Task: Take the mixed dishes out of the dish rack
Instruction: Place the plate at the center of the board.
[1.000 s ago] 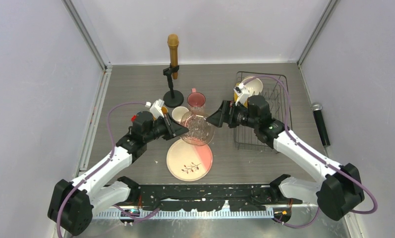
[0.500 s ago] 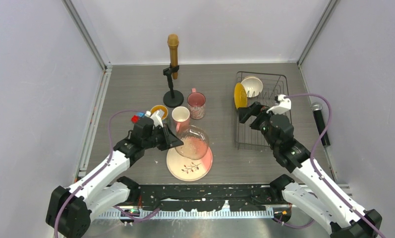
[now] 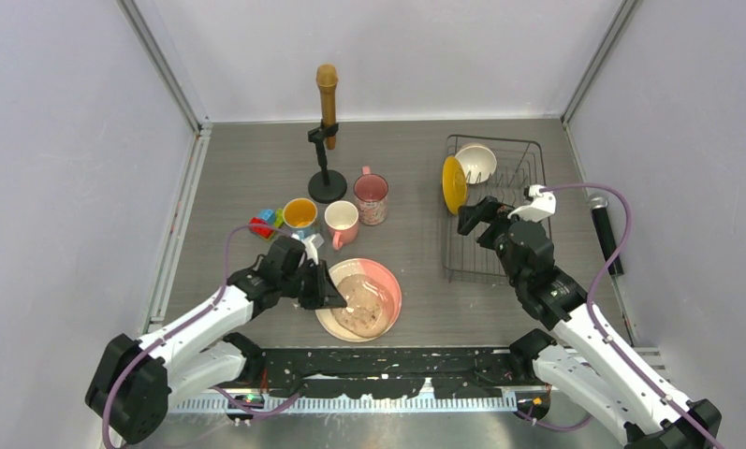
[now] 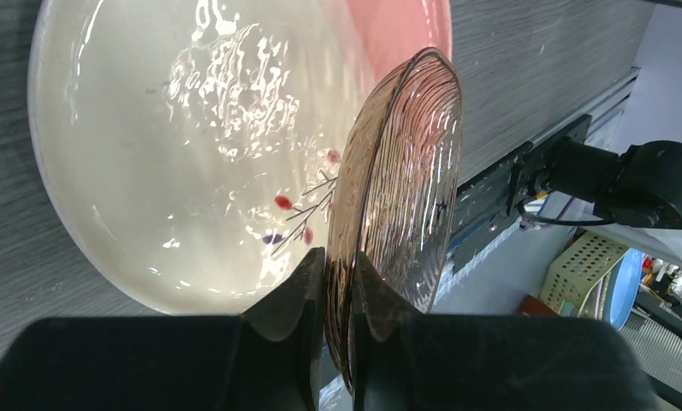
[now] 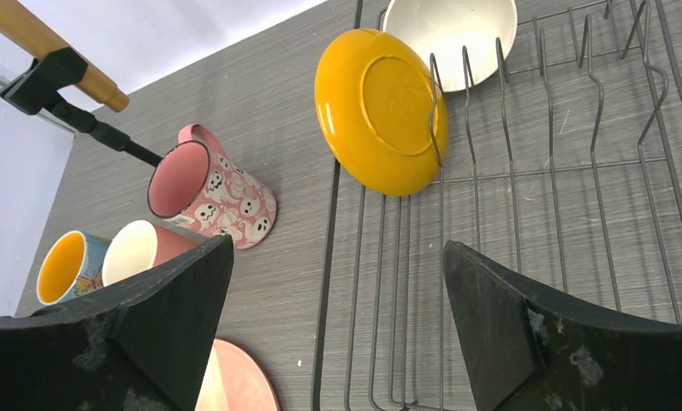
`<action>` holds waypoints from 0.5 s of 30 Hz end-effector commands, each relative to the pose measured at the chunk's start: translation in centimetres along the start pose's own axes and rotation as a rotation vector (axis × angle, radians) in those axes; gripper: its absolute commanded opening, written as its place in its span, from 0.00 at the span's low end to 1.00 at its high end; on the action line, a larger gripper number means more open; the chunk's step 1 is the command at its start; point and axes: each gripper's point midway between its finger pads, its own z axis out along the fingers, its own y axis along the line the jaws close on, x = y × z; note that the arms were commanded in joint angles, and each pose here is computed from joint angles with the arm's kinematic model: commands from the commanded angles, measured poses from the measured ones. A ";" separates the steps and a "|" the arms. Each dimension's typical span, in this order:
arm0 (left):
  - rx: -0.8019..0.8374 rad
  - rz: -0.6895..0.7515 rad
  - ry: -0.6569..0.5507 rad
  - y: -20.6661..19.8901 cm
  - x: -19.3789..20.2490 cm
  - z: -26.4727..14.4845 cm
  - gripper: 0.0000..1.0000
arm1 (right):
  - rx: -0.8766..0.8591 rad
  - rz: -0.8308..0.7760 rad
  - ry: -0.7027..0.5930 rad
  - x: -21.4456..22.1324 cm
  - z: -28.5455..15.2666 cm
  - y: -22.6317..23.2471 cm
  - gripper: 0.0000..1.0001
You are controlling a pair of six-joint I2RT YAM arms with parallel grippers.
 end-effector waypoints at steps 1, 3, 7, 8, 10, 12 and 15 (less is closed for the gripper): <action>-0.028 0.003 0.033 1.0 1.1 0.1 0.00 | 0.010 -0.011 -0.022 -0.6 0.2 0.0 0.99; -0.032 0.002 0.027 1.2 1.1 0.3 0.02 | 0.010 -0.016 -0.017 -0.4 0.1 -0.1 0.99; -0.081 -0.004 0.013 2.3 0.8 0.7 0.05 | 0.017 -0.017 -0.014 -0.4 0.2 -0.2 0.99; -0.087 -0.005 0.009 2.4 0.7 0.8 0.05 | 0.012 -0.018 -0.009 -0.4 0.1 -0.1 0.99; -0.097 -0.011 0.007 2.7 0.6 1.1 0.06 | 0.006 -0.020 0.000 -0.2 0.0 0.0 0.99; -0.108 -0.018 0.008 2.9 0.6 1.3 0.07 | 0.007 -0.018 -0.002 -0.2 0.0 0.0 0.99; -0.118 -0.020 0.009 3.1 0.5 1.4 0.13 | 0.009 -0.019 -0.001 -0.2 0.0 -0.1 0.99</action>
